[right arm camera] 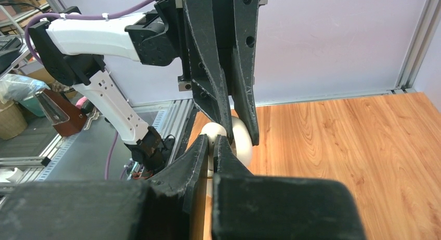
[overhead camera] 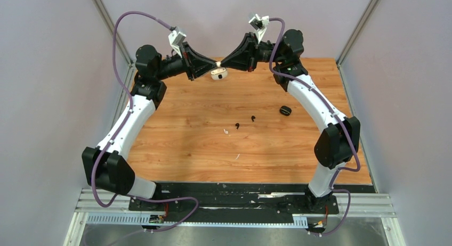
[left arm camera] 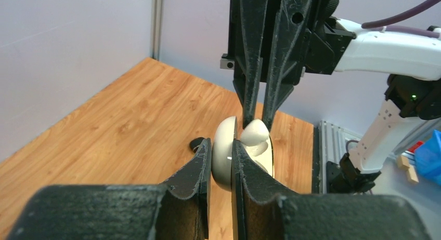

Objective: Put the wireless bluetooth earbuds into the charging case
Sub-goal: Place the earbud in the charging case.

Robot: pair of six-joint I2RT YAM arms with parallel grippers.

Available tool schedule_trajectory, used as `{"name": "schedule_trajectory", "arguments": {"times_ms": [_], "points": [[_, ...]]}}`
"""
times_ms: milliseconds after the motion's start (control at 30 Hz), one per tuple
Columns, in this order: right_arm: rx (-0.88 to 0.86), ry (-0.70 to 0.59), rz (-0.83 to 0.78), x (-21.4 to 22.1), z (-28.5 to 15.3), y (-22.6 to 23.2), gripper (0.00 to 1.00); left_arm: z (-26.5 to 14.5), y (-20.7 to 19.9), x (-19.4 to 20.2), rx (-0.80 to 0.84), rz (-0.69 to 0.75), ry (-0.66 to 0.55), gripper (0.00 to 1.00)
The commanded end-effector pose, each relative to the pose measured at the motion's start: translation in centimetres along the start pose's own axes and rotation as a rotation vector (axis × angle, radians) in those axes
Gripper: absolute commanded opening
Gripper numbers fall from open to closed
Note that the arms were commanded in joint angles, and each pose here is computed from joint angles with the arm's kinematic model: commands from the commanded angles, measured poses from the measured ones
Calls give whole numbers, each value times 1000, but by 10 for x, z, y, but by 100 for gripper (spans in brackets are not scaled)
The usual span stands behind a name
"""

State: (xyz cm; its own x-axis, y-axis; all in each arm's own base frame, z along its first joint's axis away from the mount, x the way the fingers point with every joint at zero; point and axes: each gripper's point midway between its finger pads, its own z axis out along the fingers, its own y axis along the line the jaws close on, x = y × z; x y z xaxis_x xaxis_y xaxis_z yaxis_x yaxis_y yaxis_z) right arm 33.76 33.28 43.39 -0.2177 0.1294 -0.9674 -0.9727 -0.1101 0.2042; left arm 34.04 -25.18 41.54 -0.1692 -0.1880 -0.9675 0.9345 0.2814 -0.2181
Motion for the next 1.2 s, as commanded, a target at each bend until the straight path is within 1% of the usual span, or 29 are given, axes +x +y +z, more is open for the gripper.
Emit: {"name": "schedule_trajectory", "arguments": {"times_ms": [0, 233, 500, 667, 867, 1167], "points": [[3, -36, -73, -22, 1, 1, 0, 1, -21, -20, 80, 23, -23, 0], [-4, -38, -72, -23, 2, -1, 0, 3, -22, -19, 110, 12, -14, 0], [-9, -40, -62, -25, 2, 4, 0, 3, -3, -27, 36, -16, -52, 0], [-3, -48, -60, -27, 1, 5, 0, 3, 3, -28, 21, -24, -55, 0], [5, -59, -68, -34, 0, 6, 0, 2, 3, -24, 25, -19, -47, 0], [7, -53, -46, -27, 0, 4, 0, 2, -3, -29, 45, -6, -50, 0]]}}
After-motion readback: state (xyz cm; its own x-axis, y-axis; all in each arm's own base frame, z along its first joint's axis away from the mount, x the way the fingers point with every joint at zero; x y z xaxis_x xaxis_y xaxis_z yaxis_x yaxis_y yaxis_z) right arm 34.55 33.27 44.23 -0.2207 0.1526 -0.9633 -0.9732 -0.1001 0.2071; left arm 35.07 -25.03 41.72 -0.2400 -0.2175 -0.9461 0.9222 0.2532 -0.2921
